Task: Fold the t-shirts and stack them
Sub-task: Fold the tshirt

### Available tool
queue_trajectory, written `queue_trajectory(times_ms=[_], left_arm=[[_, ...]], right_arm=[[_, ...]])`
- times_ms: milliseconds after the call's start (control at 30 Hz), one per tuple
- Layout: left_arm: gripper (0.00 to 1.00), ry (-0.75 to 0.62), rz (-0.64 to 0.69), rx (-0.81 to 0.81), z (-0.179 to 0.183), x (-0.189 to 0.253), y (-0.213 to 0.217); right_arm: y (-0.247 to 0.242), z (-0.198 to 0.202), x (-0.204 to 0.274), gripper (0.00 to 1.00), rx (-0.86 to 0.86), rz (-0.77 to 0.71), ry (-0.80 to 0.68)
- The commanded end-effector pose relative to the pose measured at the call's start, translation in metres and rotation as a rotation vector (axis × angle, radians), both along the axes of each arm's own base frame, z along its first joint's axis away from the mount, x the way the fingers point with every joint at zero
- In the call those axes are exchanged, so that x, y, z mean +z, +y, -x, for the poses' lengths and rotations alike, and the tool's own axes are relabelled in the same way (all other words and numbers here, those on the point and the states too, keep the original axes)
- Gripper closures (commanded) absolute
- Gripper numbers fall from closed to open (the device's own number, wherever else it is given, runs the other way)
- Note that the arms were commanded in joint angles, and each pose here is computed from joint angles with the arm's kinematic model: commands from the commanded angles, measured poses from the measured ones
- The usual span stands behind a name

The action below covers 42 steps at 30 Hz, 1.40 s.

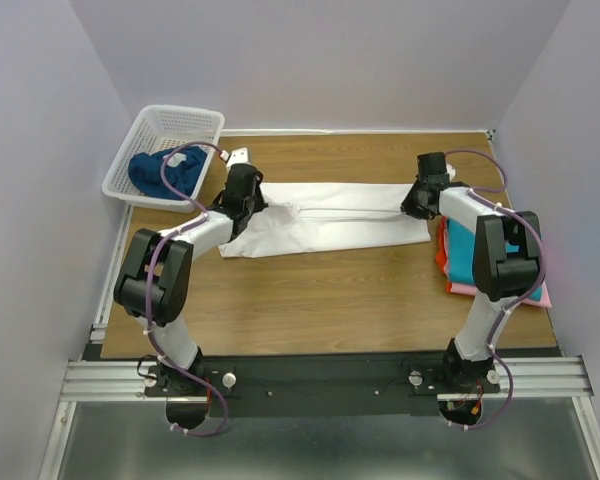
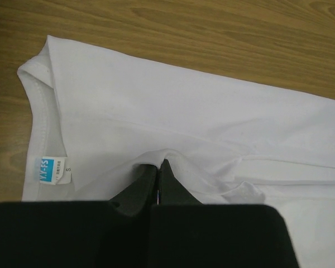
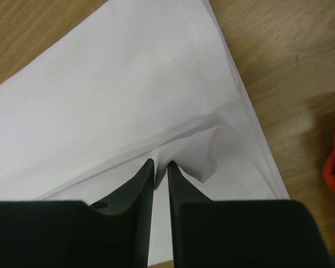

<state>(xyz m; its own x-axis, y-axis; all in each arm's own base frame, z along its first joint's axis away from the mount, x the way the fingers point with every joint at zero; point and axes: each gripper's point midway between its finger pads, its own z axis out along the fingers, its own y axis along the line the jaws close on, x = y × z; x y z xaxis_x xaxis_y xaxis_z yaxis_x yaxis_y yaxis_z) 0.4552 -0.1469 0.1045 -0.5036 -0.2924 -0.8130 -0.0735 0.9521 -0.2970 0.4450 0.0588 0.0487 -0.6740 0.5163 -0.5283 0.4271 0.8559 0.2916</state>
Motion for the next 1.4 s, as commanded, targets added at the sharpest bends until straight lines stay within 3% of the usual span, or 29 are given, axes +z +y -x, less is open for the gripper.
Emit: queue_trajectory(times_ms=[0,33,67,100,133,167,200,333,433,567,733,967,1133,1367], left_arm=[[0.76,-0.031,-0.001,-0.009,-0.023,0.007,0.003],[0.65,-0.018,-0.004,-0.006,-0.028,0.0,0.004],[0.43,-0.029,0.006,-0.007,-0.036,0.006,0.003],[0.21,-0.031,0.007,-0.007,-0.04,0.007,0.005],[0.02,-0.031,0.007,-0.006,-0.044,0.007,0.008],[0.02,-0.046,0.008,-0.006,-0.048,0.014,0.008],[0.02,-0.072,0.004,-0.012,-0.054,0.024,0.007],[0.02,-0.132,0.067,-0.07,-0.05,0.06,-0.006],[0.02,-0.132,0.123,-0.1,-0.029,0.059,-0.011],[0.02,-0.079,0.172,-0.16,0.002,0.031,-0.021],[0.02,-0.022,0.197,-0.2,0.009,0.003,-0.029],[0.02,0.048,0.175,-0.179,-0.008,-0.03,-0.028],[0.02,0.066,0.161,-0.148,-0.015,-0.038,-0.017],[0.02,0.079,0.135,-0.093,-0.016,-0.045,0.006]], right_arm=[[-0.012,-0.022,-0.004,0.71,-0.044,0.068,-0.009],[-0.013,-0.028,-0.003,0.65,-0.043,0.074,-0.013],[-0.015,-0.037,-0.002,0.6,-0.051,0.087,-0.024],[-0.015,-0.042,0.002,0.5,-0.046,0.092,-0.035],[-0.014,-0.045,0.004,0.32,-0.036,0.094,-0.035],[-0.014,-0.048,0.009,0.02,-0.029,0.095,-0.045],[-0.014,-0.051,0.019,0.0,-0.027,0.094,-0.064],[-0.007,-0.043,0.041,0.0,0.029,0.075,-0.099],[0.001,-0.023,0.049,0.0,0.094,0.044,-0.1],[0.025,0.006,0.041,0.0,0.232,-0.037,-0.067],[0.037,0.013,0.024,0.0,0.287,-0.057,-0.024],[0.044,-0.015,0.007,0.0,0.298,-0.069,-0.004],[0.033,-0.043,-0.016,0.0,0.238,0.0,0.018],[0.002,-0.078,-0.007,0.0,0.113,0.117,0.013]])
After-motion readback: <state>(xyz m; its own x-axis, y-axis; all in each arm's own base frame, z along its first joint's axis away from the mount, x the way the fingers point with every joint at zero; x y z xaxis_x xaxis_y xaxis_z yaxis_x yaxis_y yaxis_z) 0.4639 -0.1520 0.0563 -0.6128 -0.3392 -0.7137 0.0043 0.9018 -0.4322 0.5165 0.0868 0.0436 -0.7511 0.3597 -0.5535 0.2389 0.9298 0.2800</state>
